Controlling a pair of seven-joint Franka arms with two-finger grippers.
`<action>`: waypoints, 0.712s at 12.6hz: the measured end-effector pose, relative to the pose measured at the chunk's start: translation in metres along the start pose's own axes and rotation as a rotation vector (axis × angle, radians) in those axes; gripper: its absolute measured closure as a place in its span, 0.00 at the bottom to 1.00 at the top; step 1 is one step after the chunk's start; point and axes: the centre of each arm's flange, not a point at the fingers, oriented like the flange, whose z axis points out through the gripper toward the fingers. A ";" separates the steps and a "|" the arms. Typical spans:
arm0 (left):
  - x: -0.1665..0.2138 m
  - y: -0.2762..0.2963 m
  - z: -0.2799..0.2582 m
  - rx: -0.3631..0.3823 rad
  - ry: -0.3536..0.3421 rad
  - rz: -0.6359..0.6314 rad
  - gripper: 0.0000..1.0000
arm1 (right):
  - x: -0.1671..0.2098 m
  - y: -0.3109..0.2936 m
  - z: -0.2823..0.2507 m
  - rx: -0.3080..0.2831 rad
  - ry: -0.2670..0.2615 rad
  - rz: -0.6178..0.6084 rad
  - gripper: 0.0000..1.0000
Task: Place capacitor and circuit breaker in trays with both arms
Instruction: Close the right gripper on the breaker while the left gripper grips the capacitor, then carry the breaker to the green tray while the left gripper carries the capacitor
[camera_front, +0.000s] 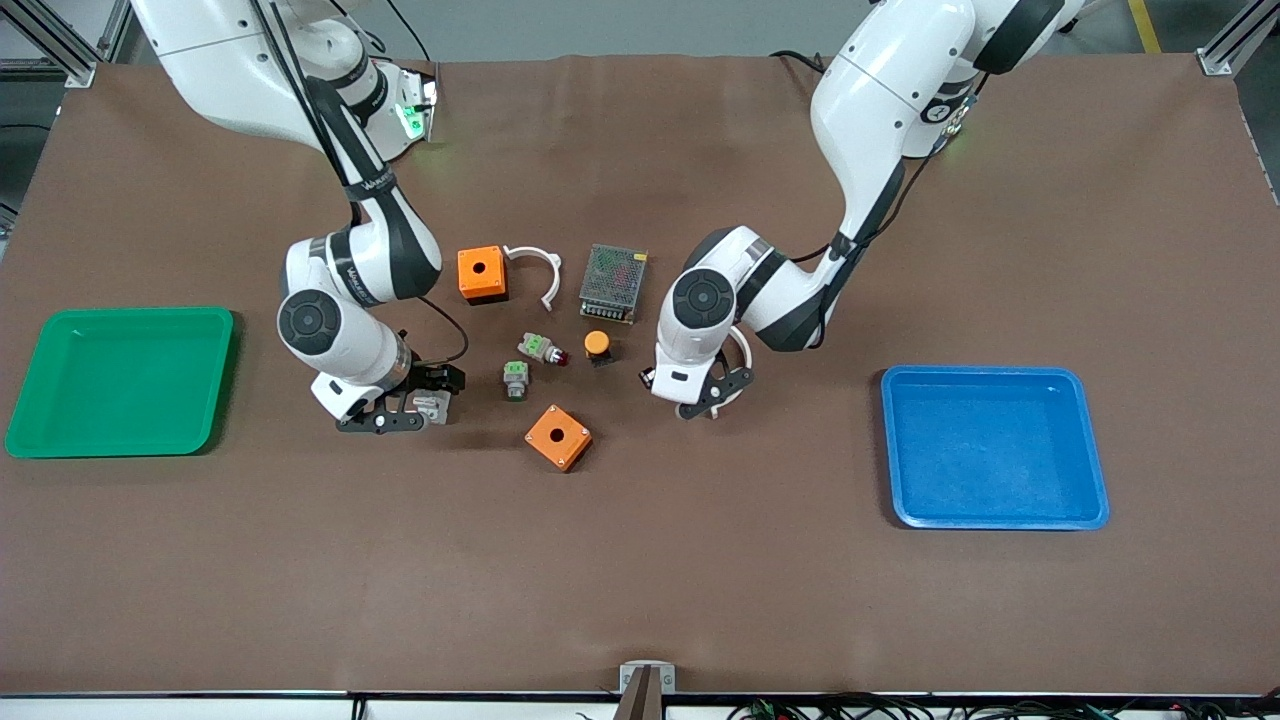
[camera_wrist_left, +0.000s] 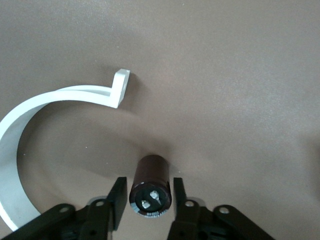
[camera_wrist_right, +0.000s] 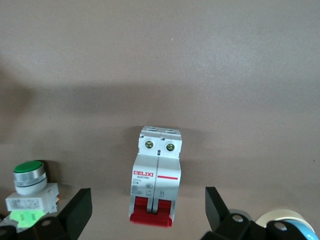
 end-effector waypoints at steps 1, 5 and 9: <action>0.000 0.000 0.000 0.001 0.000 -0.001 0.56 | 0.000 0.001 0.003 -0.002 -0.005 0.002 0.01; 0.003 0.000 -0.001 -0.002 0.004 -0.003 0.66 | -0.001 0.004 0.014 -0.008 -0.022 0.006 0.29; 0.027 0.004 -0.047 -0.050 0.034 -0.030 0.66 | 0.001 0.004 0.013 -0.008 -0.019 0.030 0.60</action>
